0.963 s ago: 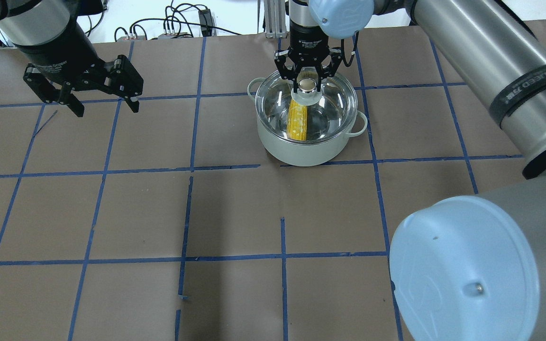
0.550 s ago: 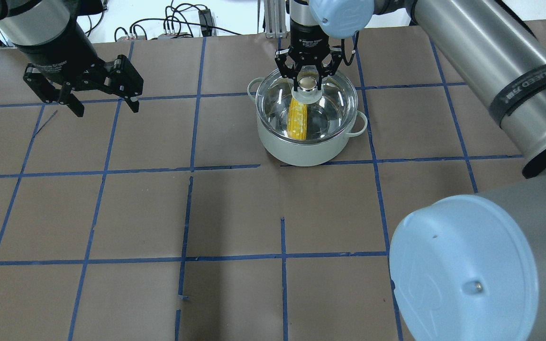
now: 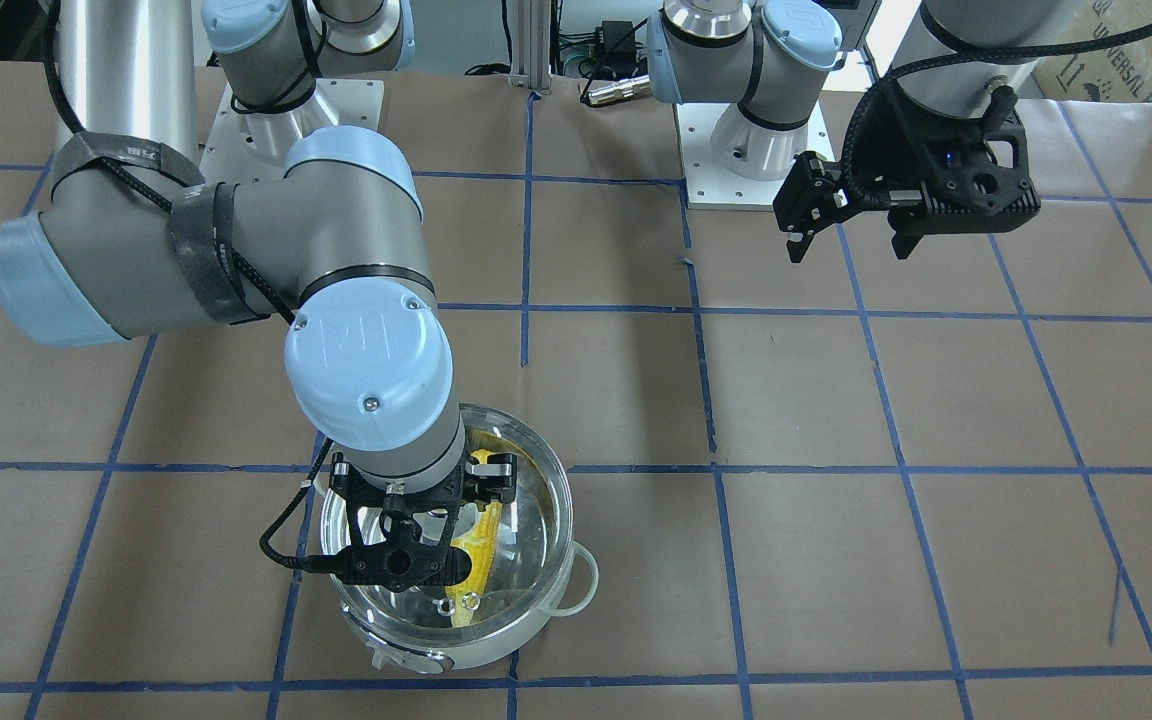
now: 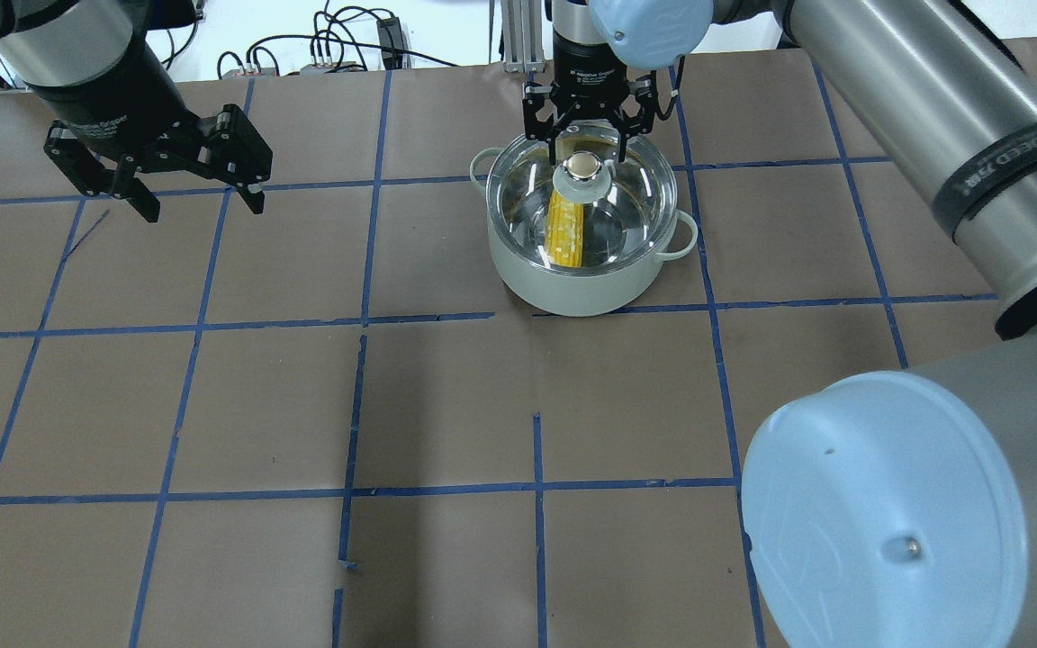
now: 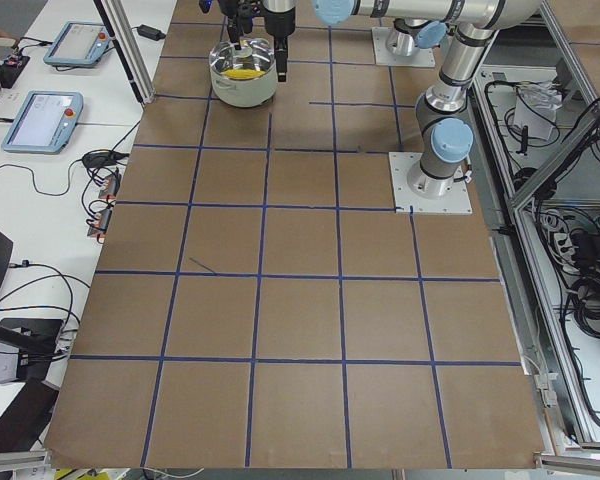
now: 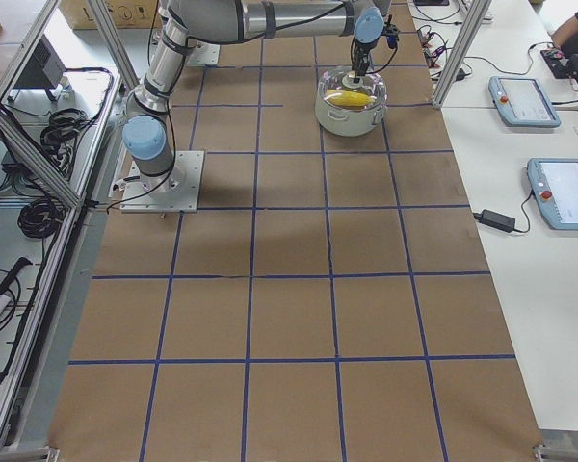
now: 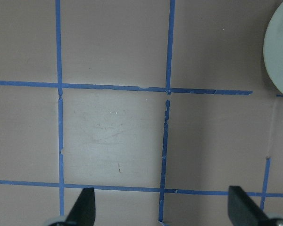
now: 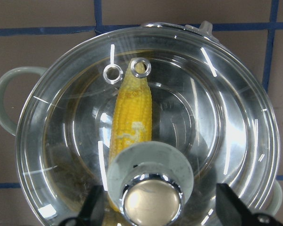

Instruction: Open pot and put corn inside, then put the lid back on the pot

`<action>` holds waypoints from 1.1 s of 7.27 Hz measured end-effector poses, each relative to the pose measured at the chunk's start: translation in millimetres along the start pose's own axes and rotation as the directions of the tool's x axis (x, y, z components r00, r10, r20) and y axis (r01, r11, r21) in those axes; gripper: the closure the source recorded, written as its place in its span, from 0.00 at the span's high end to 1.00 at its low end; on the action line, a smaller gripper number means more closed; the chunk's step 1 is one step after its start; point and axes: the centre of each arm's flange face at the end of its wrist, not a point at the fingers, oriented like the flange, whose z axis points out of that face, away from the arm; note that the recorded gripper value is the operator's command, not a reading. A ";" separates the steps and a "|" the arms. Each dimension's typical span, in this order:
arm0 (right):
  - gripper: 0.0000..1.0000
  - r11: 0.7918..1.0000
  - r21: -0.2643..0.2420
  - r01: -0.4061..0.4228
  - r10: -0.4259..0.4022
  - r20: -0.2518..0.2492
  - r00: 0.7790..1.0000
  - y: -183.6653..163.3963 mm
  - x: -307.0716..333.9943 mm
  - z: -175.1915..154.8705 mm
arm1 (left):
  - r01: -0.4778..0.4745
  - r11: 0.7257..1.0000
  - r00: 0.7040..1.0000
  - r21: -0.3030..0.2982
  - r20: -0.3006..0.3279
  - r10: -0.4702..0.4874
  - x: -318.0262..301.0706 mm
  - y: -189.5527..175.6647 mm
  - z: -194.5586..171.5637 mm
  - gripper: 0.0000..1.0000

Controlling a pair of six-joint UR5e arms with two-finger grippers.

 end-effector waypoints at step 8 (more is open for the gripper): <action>1.00 0.993 0.087 -0.075 0.075 0.007 0.997 79.4 145.6 -105.8 | 0.005 1.000 1.000 0.013 0.006 -0.005 -1.3 -6.7 1.7 1.00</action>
